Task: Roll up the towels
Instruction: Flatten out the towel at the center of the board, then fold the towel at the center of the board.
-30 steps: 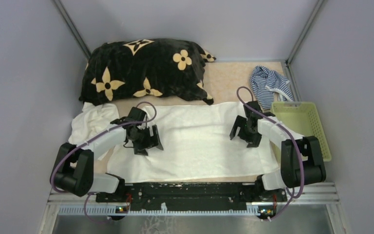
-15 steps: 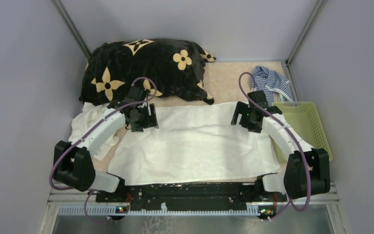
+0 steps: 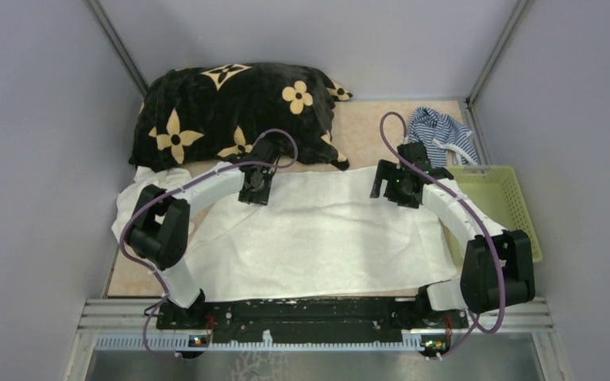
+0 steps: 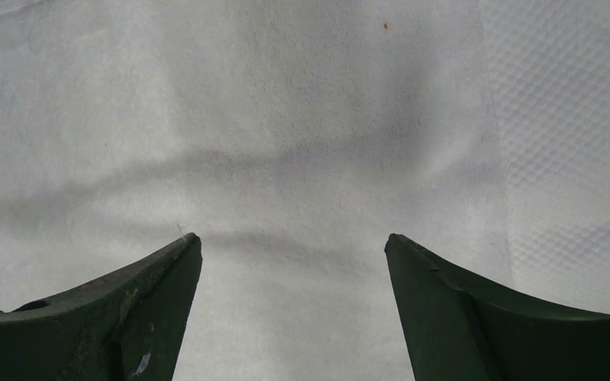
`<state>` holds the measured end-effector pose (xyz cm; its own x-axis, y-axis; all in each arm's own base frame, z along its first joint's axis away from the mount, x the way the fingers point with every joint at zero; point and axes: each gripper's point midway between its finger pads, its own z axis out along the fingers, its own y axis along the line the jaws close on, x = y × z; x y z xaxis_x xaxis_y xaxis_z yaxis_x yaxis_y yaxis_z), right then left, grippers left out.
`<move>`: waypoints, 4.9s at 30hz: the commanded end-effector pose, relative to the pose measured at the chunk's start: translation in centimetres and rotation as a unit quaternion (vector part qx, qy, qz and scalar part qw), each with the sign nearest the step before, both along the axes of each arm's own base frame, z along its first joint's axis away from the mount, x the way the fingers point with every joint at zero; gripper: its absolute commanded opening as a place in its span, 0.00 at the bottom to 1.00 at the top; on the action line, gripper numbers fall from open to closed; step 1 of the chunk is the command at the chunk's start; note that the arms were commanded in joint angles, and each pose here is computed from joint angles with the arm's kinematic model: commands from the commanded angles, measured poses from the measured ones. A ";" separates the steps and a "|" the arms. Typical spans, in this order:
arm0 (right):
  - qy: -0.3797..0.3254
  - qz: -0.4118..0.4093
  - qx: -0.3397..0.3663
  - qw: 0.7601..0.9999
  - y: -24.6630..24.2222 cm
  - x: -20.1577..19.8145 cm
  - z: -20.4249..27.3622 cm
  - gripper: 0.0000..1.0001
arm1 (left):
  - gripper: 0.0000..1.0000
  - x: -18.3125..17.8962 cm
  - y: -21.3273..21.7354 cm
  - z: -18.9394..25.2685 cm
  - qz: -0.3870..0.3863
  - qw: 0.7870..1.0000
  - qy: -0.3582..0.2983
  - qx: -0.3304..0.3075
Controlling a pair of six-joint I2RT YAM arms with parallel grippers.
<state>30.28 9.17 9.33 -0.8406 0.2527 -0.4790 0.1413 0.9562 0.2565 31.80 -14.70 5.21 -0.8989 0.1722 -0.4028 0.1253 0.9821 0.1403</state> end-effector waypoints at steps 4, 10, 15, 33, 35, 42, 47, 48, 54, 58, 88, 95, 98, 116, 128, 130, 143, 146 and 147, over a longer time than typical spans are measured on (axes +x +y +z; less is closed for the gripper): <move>-0.037 0.011 0.007 0.999 0.8 1.7 1.8 0.86 | 0.45 2.7 -0.6 0.1 -0.059 0.996 -0.024 0.063; -0.033 0.007 0.002 0.999 0.5 1.5 1.5 0.86 | 0.46 1.9 -0.8 -0.6 -0.084 0.993 0.000 0.083; -0.033 0.005 0.001 0.999 0.5 1.5 1.3 0.86 | 0.46 1.5 -0.7 -0.6 -0.091 0.991 0.004 0.099; -0.039 0.007 -0.009 0.999 0.3 2.2 1.7 0.86 | 0.15 1.6 1.4 -0.2 -0.085 0.984 0.003 0.154; -0.044 0.010 -0.015 0.999 0.2 2.6 1.9 0.86 | 0.09 2.0 2.1 0.8 -0.080 0.984 -0.009 0.162; -0.071 0.054 -0.064 0.994 -0.2 6.0 4.5 0.86 | 0.00 5.2 6.8 5.2 -0.031 0.981 -0.075 0.176; -0.077 0.110 -0.110 0.985 -0.7 8.6 6.3 0.86 | 0.00 8.4 11.0 8.1 0.033 0.977 -0.129 0.165; -0.083 0.120 -0.115 0.983 -0.7 9.2 6.7 0.86 | 0.00 8.8 11.6 8.4 0.041 0.976 -0.137 0.164; -0.134 0.147 -0.153 0.968 -2.8 12.7 7.5 0.86 | 0.00 10.3 14.3 8.7 0.068 0.971 -0.161 0.162; -0.121 0.158 -0.199 0.960 -5.7 14.5 5.7 0.85 | 0.00 10.4 16.1 9.1 0.093 0.968 -0.171 0.161; -0.010 0.200 -0.224 0.954 -10.8 17.9 -3.6 0.48 | 0.00 6.7 22.2 8.8 0.205 0.956 -0.175 0.111; -0.009 0.221 -0.219 0.950 -10.7 18.7 -4.4 0.43 | 0.00 6.9 22.0 8.9 0.204 0.957 -0.177 0.106; 0.000 0.220 -0.217 0.951 -11.2 18.6 -5.0 0.43 | 0.00 6.9 22.0 9.0 0.204 0.957 -0.177 0.104; 0.004 0.231 -0.115 0.966 -11.5 18.0 -6.7 0.44 | 0.00 6.9 21.5 8.0 0.203 0.961 -0.160 0.093; 0.002 0.237 -0.049 0.970 -11.9 18.1 -7.1 0.41 | 0.00 7.5 21.3 7.7 0.204 0.964 -0.155 0.076; 0.001 0.237 -0.046 0.970 -12.0 18.1 -7.1 0.35 | 0.00 7.5 21.3 7.8 0.205 0.964 -0.156 0.073; 0.029 0.253 -0.041 0.966 -11.6 16.0 -8.3 0.29 | 0.00 7.2 21.1 7.8 0.207 0.964 -0.153 0.062; 0.039 0.253 -0.069 0.964 -12.1 15.7 -8.7 0.29 | 0.00 7.2 21.1 7.9 0.207 0.964 -0.154 0.058; 0.041 0.254 -0.078 0.963 -12.2 15.7 -8.8 0.29 | 0.00 7.2 21.1 7.9 0.207 0.964 -0.155 0.058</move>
